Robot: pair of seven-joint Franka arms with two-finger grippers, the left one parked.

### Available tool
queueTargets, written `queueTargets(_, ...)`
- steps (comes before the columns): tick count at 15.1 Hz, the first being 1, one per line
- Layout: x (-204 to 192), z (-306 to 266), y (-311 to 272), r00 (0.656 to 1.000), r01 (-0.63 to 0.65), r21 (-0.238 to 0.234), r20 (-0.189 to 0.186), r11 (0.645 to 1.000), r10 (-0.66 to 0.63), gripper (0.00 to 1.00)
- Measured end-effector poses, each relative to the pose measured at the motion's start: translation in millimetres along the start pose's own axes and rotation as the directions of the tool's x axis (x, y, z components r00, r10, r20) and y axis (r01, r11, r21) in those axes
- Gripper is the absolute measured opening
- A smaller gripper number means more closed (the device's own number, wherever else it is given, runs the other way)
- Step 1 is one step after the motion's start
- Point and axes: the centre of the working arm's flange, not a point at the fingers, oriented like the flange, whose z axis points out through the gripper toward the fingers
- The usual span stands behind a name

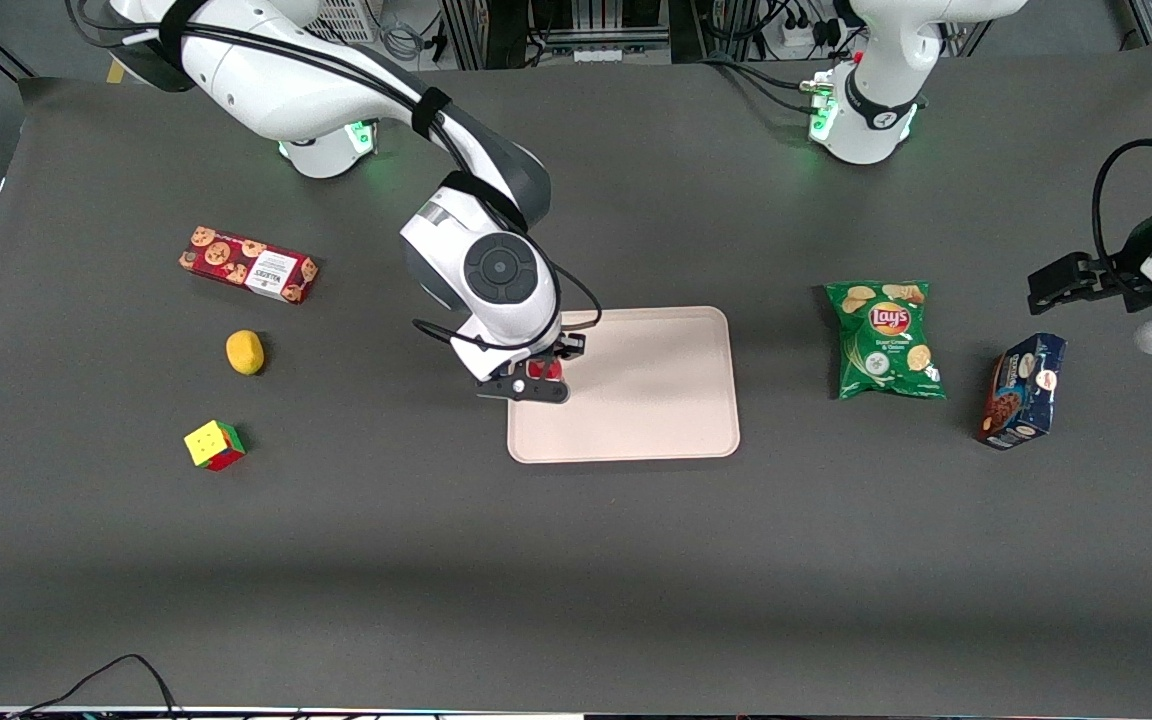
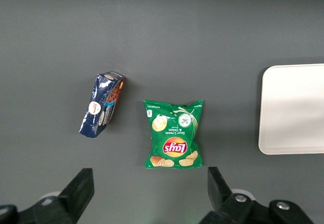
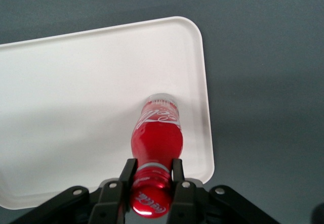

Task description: Place coke bottle on tray

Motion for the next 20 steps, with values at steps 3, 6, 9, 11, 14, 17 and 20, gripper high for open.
queueTargets(3, 1, -1, 0, 1.0, -0.003, 0.008, -0.005, 1.0, 0.003, 0.49)
queueTargets(6, 2, -1, 0, 1.0, -0.005, 0.01, -0.007, 1.0, 0.005, 0.76)
queueTargets(9, 5, -5, 2, 1.0, -0.012, 0.016, -0.012, 1.0, 0.012, 0.99)
queueTargets(11, 13, -23, 10, 0.999, -0.026, 0.033, -0.032, 0.999, 0.027, 1.0)
queueTargets(14, 28, -79, 47, 0.997, 0.027, 0.044, -0.073, 0.999, -0.024, 1.0)
queueTargets(17, 40, -140, 114, 0.988, 0.122, 0.046, -0.096, 0.992, -0.117, 1.0)
queueTargets(20, 39, -183, 186, 0.974, 0.196, 0.011, -0.116, 0.98, -0.194, 1.0)
